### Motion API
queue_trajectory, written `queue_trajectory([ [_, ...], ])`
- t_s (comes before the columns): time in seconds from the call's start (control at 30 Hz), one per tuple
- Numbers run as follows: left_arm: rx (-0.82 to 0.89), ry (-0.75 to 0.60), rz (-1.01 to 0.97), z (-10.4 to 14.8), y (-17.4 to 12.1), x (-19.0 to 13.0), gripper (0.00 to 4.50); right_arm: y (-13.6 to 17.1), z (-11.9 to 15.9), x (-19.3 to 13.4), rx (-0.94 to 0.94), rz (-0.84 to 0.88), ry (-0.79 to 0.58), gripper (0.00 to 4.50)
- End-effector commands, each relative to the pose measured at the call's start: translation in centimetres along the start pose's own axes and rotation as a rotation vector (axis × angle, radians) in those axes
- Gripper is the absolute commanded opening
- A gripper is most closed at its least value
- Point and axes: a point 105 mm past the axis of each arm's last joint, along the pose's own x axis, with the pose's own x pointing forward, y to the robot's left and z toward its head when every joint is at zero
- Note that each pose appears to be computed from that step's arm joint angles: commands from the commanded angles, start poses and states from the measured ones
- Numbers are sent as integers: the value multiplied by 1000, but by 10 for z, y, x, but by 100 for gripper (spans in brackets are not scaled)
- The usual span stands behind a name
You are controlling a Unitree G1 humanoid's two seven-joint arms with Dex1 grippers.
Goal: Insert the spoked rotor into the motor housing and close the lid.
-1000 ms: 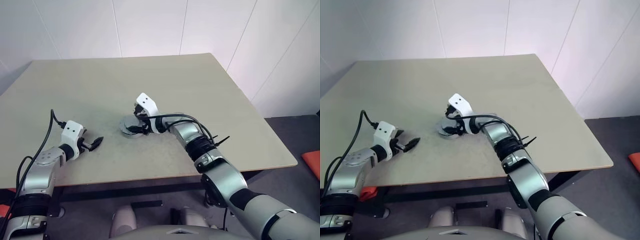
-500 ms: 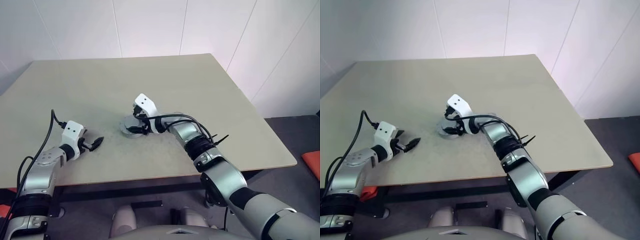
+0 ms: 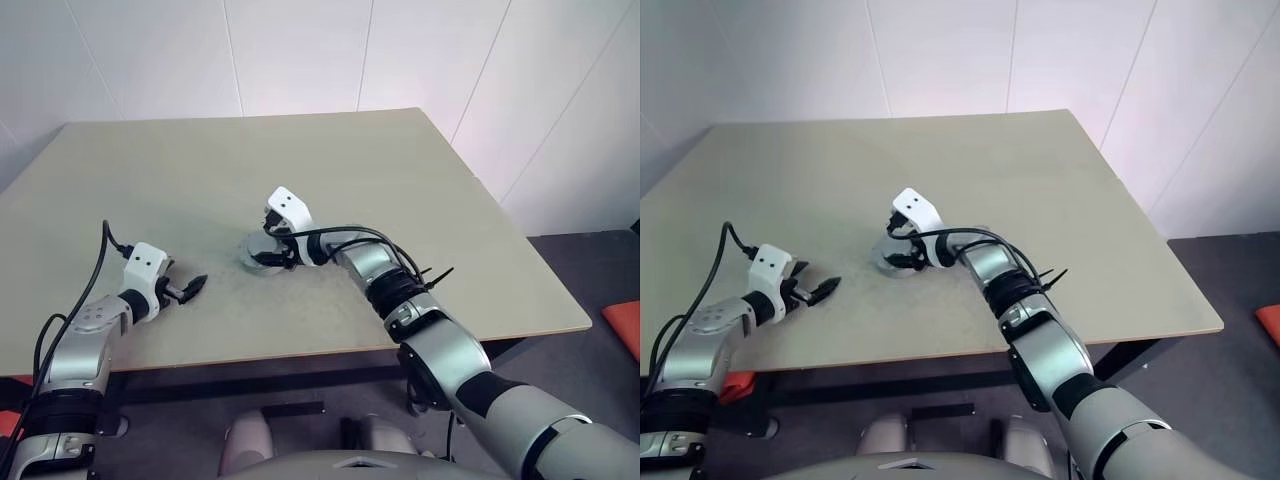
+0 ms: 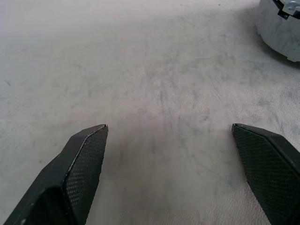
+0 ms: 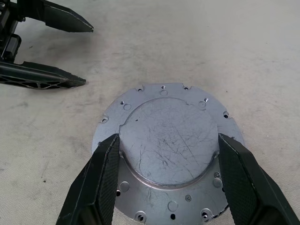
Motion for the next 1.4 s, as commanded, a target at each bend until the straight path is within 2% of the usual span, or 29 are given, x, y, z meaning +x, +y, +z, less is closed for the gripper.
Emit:
queue_trajectory([
  [0.03,35,-41,0,13,0,-1,450,-11,-3,-2,-6,-59,30,307],
  [0.37,37,-42,-6,15,0,1,450,-19,-19,-4,-71,-111,88,307],
  [0.73,0,-63,-8,19,-4,5,450,-20,-24,-8,-74,-94,98,307],
  [1.0,-355,-263,-161,74,-52,29,450,-20,-26,-8,-74,-88,107,307],
  [1.1,-415,-275,-188,81,-61,38,387,-20,-26,-8,-72,-87,107,307],
  [1.4,-511,-266,-237,82,-72,52,70,-22,-27,-10,-64,-99,107,307],
])
